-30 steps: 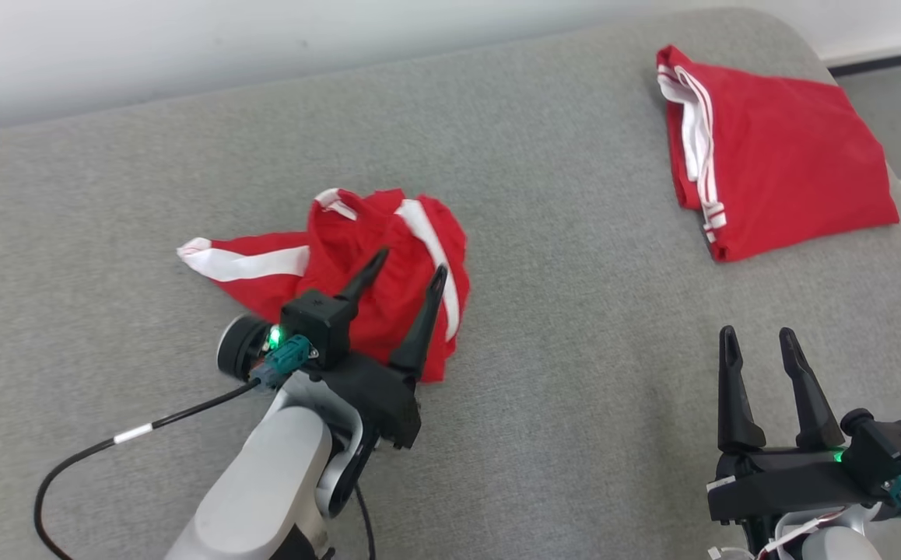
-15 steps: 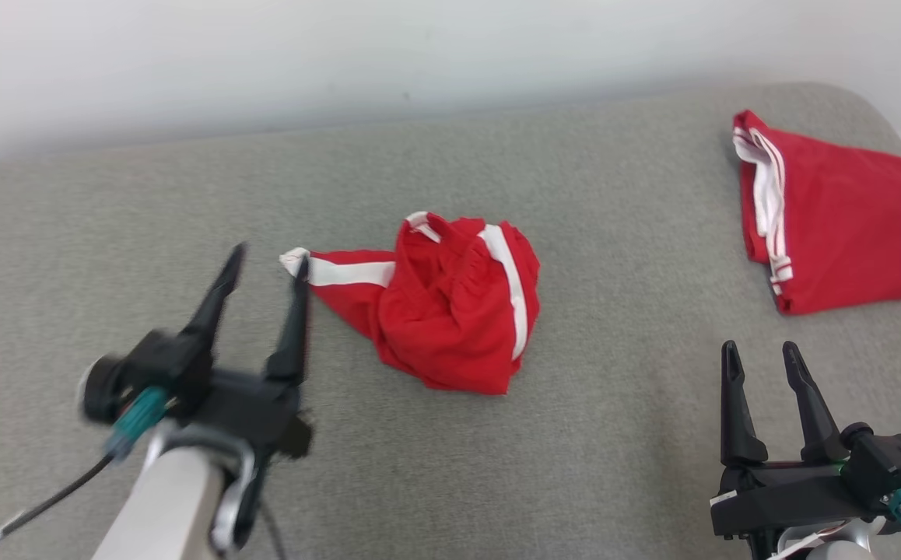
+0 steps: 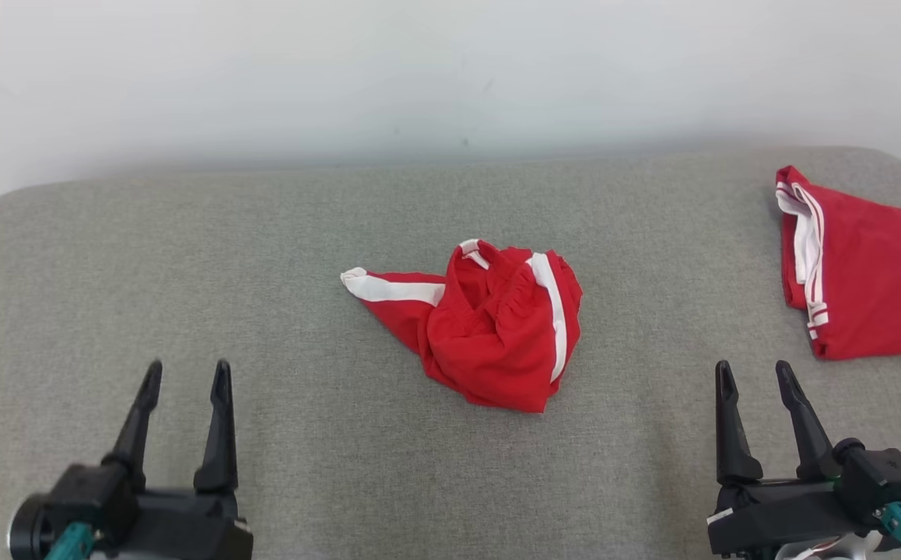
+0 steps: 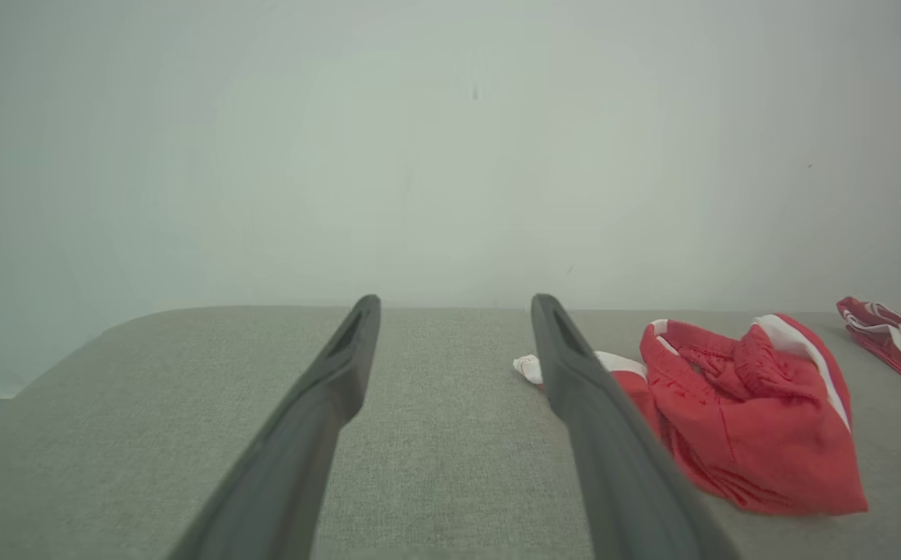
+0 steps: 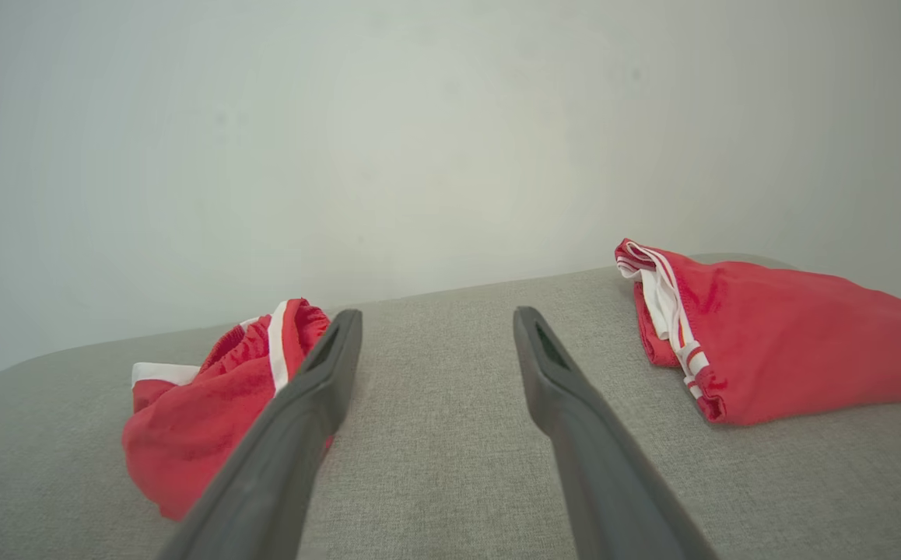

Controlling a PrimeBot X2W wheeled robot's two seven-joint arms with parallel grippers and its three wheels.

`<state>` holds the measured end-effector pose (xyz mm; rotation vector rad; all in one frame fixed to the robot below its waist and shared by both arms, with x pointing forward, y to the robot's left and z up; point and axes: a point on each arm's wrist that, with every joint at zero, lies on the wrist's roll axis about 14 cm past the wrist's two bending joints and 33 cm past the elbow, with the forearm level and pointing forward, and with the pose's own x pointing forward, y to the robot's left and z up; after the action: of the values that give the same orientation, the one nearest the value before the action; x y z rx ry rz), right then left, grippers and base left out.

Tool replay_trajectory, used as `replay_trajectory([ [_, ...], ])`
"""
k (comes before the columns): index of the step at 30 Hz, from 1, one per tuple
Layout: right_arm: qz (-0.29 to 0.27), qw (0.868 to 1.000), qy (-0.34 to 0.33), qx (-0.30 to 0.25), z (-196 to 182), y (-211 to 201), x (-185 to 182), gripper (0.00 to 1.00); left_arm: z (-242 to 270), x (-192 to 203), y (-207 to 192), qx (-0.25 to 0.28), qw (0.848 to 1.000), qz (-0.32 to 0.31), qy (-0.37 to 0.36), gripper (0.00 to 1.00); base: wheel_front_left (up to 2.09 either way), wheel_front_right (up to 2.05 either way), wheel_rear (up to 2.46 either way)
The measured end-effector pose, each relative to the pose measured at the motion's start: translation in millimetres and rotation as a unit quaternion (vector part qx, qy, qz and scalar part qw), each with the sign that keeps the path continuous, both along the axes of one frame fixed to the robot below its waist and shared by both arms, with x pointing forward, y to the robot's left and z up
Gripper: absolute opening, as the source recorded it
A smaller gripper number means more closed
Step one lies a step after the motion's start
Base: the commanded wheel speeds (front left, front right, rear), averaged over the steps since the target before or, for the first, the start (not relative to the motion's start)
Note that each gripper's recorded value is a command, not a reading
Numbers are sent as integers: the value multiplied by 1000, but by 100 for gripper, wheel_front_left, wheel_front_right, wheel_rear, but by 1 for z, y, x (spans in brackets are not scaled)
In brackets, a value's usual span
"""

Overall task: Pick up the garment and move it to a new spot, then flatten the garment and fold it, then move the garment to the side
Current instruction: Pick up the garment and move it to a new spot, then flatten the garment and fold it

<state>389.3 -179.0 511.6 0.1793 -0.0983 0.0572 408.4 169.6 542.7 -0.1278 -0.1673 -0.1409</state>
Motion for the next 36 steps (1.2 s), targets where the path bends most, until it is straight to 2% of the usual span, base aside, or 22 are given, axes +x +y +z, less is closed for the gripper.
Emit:
replay_trajectory([
  [13, 6, 1000, 13, 4, -7, 3, -8, 100, -17, -29, 9, -20, 999, 31, 20, 100, 0, 0, 0],
  [36, 11, 1000, 28, 8, -17, 7, -13, 100, -28, -38, 11, -18, 999, 34, 32, 100, 0, 0, 0],
])
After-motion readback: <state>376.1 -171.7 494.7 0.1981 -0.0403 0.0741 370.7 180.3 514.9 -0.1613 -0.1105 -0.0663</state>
